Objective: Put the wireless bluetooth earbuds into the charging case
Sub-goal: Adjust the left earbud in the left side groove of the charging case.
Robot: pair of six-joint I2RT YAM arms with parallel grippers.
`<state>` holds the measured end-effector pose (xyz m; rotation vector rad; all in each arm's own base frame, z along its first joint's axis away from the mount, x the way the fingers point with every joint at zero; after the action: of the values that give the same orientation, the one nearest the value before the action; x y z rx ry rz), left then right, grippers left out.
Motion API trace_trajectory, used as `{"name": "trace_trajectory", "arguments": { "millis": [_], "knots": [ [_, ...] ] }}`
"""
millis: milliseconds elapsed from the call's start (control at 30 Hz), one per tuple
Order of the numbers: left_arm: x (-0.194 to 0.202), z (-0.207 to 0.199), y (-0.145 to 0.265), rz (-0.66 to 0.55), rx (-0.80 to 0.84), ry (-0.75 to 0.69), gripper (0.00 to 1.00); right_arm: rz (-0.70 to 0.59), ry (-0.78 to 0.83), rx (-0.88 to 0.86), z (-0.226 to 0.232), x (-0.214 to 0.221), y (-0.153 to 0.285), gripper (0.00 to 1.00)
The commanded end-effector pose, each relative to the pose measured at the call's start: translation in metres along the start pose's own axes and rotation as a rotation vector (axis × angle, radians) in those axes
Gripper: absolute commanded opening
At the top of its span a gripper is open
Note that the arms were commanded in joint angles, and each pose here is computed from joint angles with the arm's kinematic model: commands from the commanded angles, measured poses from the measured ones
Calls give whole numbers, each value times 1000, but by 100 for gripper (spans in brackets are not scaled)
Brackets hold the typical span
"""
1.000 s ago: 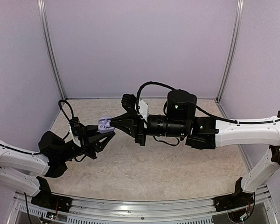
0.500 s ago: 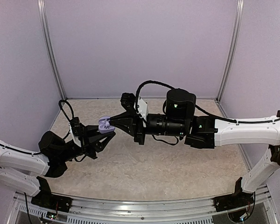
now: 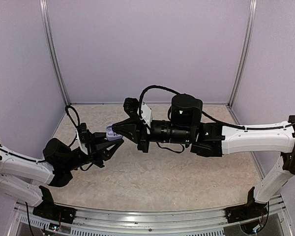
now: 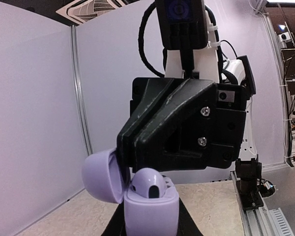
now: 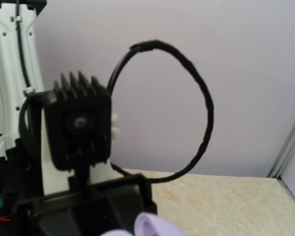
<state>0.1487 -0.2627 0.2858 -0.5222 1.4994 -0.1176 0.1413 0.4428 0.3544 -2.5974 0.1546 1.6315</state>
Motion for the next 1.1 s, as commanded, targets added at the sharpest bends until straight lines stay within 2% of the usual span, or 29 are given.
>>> {"name": "trace_trajectory", "arguments": {
  "millis": [0,433,533,667,733,833,1067],
  "knots": [
    [-8,-1,-6,-32,5,4,5,-19,-11,-2,0,-6,-9,7],
    [-8,3,3,-44,-14,17,5,-6,45,68,-12,-20,6,9],
    [-8,6,7,-34,-37,27,5,0,66,115,-22,-28,19,14],
    [-8,9,13,-24,-57,18,5,41,31,182,-52,-26,46,29],
    [-8,10,14,-20,-63,20,5,88,-35,209,-72,-13,57,33],
    [-8,9,17,-24,-68,20,5,217,-192,257,-107,23,78,35],
    [-5,10,18,-21,-67,29,5,597,-542,459,-165,136,154,37]
  ]
}}
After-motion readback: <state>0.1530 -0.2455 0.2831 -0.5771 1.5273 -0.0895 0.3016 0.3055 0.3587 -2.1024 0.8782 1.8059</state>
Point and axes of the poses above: each gripper's point midway between its finger pads, its own y axis back along the fingers, its own z axis along the line the jaws close on, x = y × z, the point moved 5 cm from there along y, back along the fingers, and after that the axes turned 12 degrees about y, right-handed, at the moved point
